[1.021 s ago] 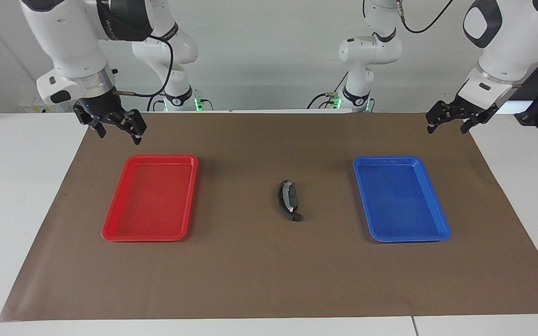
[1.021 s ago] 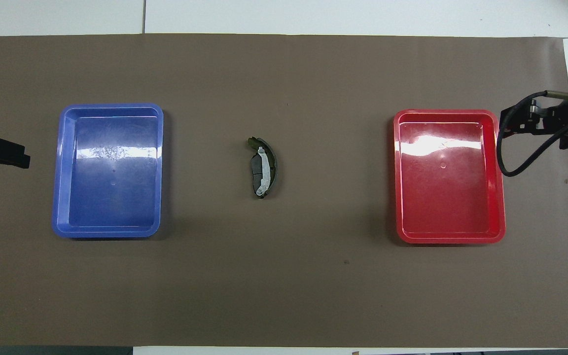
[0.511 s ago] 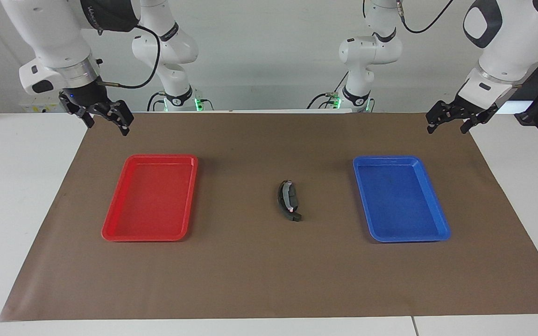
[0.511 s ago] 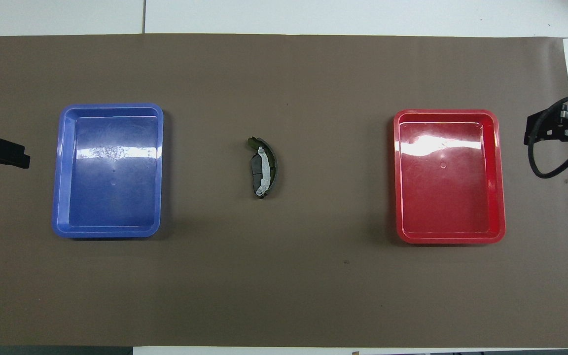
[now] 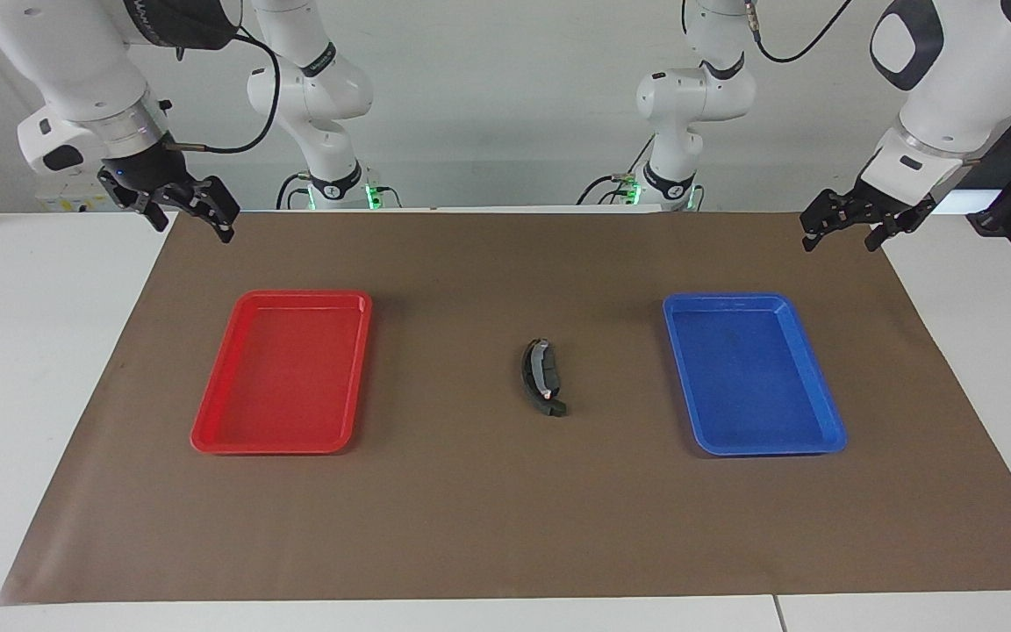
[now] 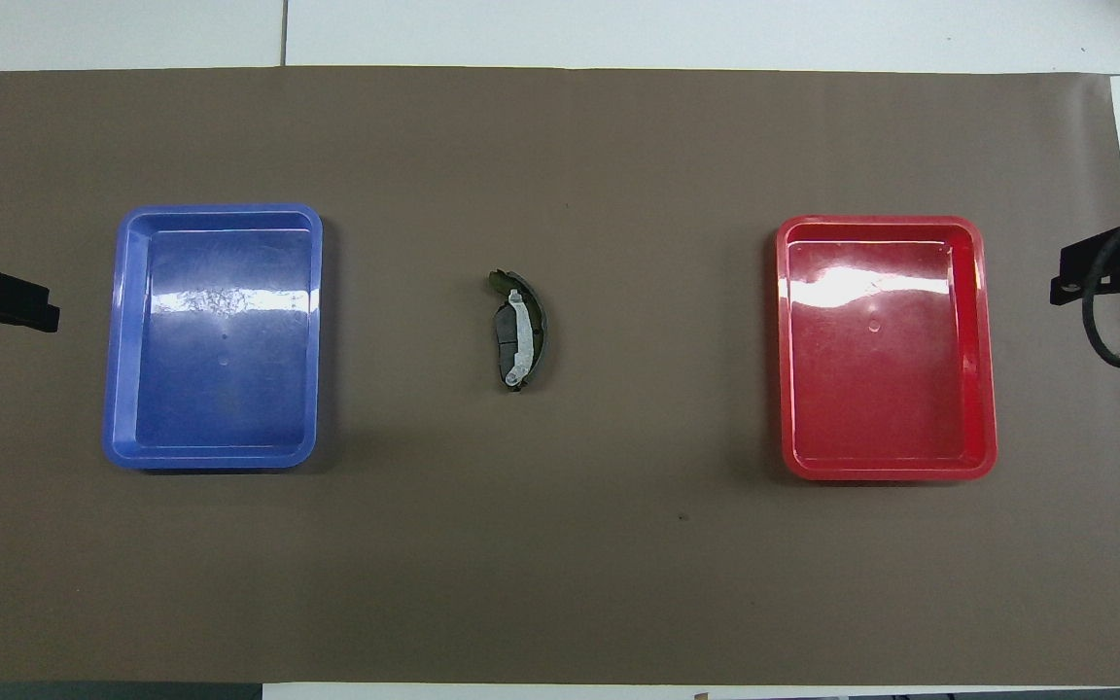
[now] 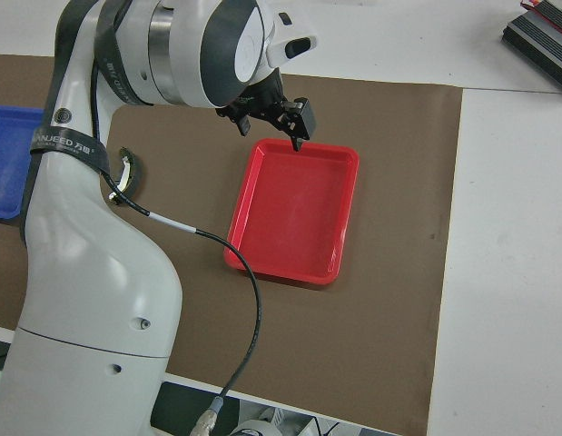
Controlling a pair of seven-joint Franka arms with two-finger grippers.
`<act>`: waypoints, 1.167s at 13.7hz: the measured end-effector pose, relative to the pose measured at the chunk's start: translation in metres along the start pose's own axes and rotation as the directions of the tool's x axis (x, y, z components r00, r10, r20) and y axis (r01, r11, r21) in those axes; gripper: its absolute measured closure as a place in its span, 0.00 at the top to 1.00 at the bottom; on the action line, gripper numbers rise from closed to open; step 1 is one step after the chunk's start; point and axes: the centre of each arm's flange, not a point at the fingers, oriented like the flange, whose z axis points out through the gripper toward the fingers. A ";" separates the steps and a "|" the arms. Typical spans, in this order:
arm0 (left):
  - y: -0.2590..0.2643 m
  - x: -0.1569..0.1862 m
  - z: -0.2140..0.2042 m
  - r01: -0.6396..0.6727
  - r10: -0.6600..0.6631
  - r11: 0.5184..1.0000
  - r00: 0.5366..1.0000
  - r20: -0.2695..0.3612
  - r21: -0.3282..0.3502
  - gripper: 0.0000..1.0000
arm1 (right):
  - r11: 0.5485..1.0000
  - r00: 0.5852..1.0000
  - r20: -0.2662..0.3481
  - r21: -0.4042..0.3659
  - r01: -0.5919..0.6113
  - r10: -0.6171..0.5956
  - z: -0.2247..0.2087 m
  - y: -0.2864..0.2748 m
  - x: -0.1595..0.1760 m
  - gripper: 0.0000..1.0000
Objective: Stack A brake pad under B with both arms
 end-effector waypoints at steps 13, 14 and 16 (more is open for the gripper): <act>0.000 0.000 0.000 0.000 0.000 1.000 1.000 0.000 0.000 1.00 | 1.000 0.999 -0.028 -0.003 0.018 -0.018 -0.002 -0.010 0.001 1.00; 0.000 0.000 0.000 0.000 0.000 1.000 1.000 0.000 0.000 1.00 | 1.000 0.999 -0.028 -0.003 0.017 -0.017 -0.002 -0.010 0.001 1.00; 0.000 0.000 0.000 0.000 0.000 1.000 1.000 0.000 0.000 1.00 | 1.000 0.999 -0.028 -0.003 0.017 -0.017 -0.002 -0.010 0.001 1.00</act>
